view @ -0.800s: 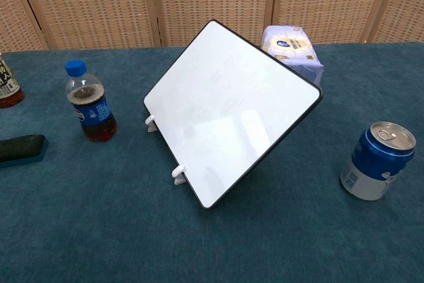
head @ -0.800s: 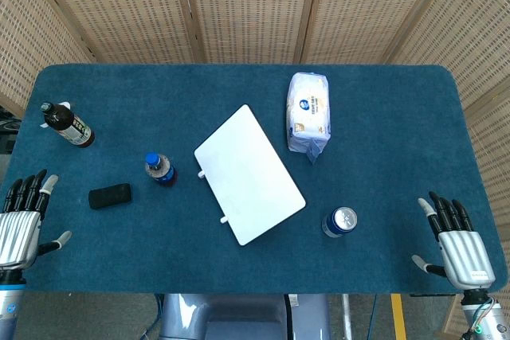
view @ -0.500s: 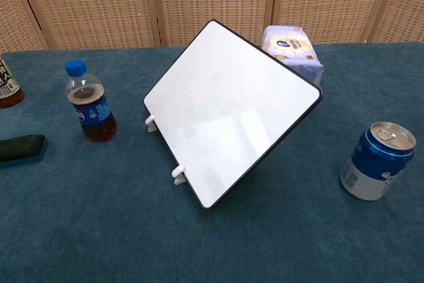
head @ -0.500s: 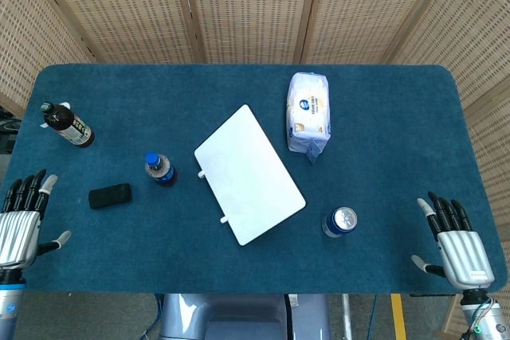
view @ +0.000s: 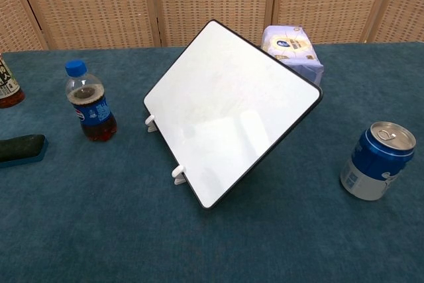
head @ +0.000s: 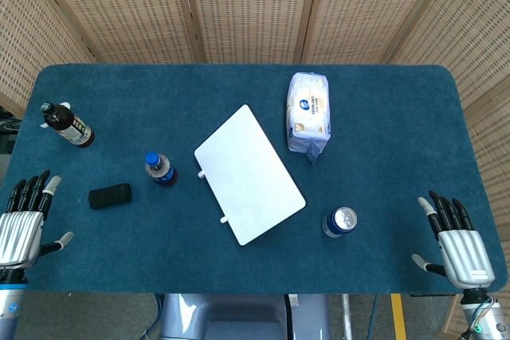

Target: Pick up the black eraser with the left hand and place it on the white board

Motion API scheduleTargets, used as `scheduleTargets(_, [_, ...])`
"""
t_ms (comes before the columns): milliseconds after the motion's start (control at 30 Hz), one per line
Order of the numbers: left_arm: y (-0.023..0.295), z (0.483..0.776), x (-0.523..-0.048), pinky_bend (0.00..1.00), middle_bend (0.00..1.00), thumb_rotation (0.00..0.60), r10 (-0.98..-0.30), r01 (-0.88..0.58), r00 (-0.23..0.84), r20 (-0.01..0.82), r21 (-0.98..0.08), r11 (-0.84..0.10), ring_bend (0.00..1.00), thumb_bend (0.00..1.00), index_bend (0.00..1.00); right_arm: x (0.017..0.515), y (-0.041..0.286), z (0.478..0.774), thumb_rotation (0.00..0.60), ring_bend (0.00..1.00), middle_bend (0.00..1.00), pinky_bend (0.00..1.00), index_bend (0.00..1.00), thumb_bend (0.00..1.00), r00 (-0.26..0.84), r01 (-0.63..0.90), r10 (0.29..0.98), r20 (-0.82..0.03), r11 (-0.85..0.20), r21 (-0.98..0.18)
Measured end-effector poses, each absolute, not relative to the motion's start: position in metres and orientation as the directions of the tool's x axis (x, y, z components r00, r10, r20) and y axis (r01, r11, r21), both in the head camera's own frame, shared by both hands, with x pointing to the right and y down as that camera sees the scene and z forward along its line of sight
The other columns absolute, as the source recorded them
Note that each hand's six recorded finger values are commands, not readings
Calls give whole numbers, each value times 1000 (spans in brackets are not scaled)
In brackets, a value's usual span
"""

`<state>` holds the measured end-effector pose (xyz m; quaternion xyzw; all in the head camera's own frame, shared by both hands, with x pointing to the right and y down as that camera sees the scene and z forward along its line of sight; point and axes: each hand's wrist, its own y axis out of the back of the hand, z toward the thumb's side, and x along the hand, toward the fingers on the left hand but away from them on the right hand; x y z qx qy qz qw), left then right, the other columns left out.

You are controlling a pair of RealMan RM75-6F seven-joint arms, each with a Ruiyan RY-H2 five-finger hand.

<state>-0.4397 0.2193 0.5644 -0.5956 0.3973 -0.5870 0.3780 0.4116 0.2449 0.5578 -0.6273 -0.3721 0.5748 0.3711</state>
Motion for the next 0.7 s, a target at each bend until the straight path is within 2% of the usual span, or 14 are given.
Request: scheduleTargets(700, [220,568,-436,0,0,600,-914,-36,3,406,-913,-406,0,148,13,412,244,556,600,0,0,0,0,1,66,46,895,-440,-443,-895])
